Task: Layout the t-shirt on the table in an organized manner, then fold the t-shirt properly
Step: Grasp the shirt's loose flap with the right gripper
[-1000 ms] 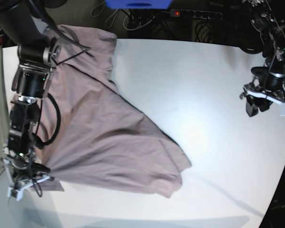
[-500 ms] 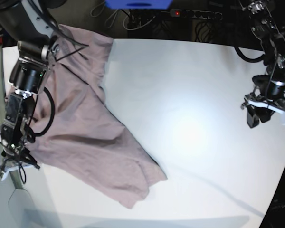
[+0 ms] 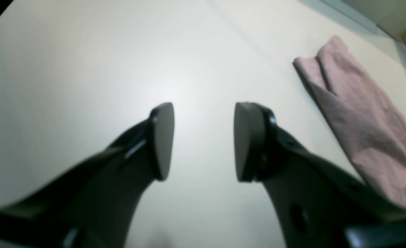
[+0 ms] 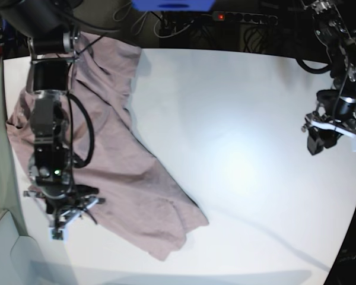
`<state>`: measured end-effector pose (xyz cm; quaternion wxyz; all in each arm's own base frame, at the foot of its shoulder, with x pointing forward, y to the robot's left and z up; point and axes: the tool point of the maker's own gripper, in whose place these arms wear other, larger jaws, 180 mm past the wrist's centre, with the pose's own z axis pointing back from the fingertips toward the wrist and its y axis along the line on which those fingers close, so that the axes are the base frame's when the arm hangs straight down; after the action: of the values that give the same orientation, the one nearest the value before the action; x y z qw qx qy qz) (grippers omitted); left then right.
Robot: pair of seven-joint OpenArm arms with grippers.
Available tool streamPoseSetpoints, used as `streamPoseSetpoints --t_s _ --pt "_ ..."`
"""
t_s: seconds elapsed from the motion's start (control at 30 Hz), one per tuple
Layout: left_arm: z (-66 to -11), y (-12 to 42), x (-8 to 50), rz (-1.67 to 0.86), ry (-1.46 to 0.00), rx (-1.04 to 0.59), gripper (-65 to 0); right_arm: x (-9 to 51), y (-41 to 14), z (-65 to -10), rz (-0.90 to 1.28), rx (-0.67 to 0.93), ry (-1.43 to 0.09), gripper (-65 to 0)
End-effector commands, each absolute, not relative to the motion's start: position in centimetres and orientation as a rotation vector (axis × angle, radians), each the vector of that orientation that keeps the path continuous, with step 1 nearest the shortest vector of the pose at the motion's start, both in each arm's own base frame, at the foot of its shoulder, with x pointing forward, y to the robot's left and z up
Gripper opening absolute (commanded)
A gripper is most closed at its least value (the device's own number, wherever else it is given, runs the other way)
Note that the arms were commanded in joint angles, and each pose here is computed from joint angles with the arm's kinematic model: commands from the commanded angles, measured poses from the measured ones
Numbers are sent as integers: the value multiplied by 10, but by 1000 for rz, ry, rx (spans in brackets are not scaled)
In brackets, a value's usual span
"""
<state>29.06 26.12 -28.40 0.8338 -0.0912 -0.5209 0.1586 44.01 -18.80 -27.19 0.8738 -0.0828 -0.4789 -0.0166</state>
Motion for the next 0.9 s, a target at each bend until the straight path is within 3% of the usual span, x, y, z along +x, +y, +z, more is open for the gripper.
streamPoseSetpoints --t_s 0.0,0.27,0.87 --pt "-271 264 295 326 -1152 -189 -369 448 -181 -252 -9 -175 -1056 -595" --pt "-275 289 277 380 -1138 -129 -369 442 -143 -279 115 -156 -961 -592" --pt "-291 292 255 383 -1077 -105 -369 428 15 -284 523 13 -1129 -589"
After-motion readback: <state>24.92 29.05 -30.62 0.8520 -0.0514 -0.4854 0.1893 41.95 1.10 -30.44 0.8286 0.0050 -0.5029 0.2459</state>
